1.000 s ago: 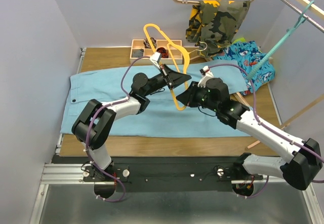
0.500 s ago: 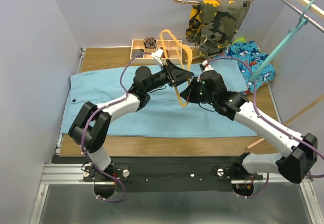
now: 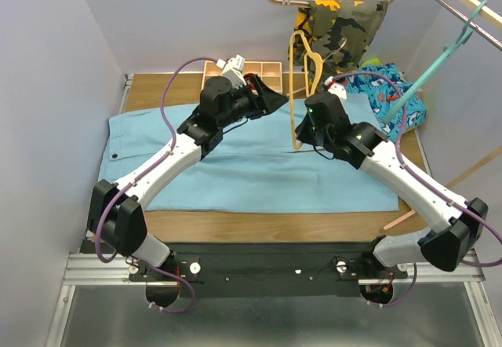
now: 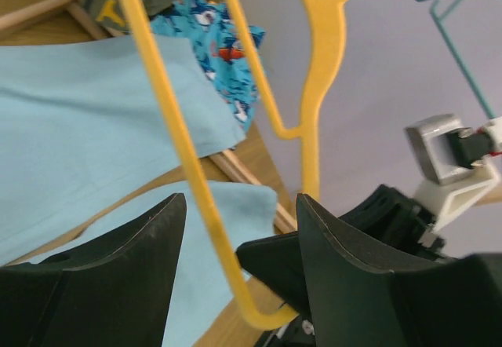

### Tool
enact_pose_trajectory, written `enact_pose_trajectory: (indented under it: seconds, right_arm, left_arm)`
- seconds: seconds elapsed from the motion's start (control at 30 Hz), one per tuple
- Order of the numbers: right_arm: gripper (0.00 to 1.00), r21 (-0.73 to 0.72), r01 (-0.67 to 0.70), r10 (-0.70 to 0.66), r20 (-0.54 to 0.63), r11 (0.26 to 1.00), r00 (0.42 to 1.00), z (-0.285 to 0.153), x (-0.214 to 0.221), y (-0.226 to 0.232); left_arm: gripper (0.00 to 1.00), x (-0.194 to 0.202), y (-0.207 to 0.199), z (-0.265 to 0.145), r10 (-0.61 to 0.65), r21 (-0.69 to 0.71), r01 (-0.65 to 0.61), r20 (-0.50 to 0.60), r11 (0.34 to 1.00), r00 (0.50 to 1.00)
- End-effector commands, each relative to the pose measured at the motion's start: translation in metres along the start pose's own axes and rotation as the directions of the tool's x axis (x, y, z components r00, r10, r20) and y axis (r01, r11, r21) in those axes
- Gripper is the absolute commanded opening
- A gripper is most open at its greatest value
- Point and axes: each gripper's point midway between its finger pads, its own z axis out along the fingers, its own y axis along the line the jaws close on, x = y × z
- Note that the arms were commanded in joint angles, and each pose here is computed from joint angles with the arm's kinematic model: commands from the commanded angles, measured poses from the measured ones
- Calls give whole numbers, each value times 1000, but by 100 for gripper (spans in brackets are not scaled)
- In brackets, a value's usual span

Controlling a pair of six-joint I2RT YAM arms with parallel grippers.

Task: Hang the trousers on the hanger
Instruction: Pick up the hanger at the center of the board, then place the hanger at the clothesline.

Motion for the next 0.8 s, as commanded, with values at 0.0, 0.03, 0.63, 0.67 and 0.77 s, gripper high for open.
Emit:
enact_pose_trajectory:
  seconds: [0.0,0.03,0.63,0.67,0.77]
  right_arm:
    - [1,179,43,-66,122,983,990,-9,-35,-7]
    - [1,218,57,-81,103,974,991,-7,-30,-9]
    - [1,439,71,-75,-9,896,997,-37,6,-19]
    - [1,440,72,-76,-9,895,997,-39,6,-17]
    - [1,419,74,-67,-31,905,997,-39,15,-5]
  left_arm:
    - [67,-16,34,-27,112,-189,-104,36,976,993]
    - [67,-14,39,-30,111,-207,-102,29,973,993]
    - [67,-25,62,-59,111,-242,-95,53,966,992]
    - [67,-26,63,-60,110,-241,-94,54,966,992]
    - [67,-25,66,-62,112,-238,-98,45,966,993]
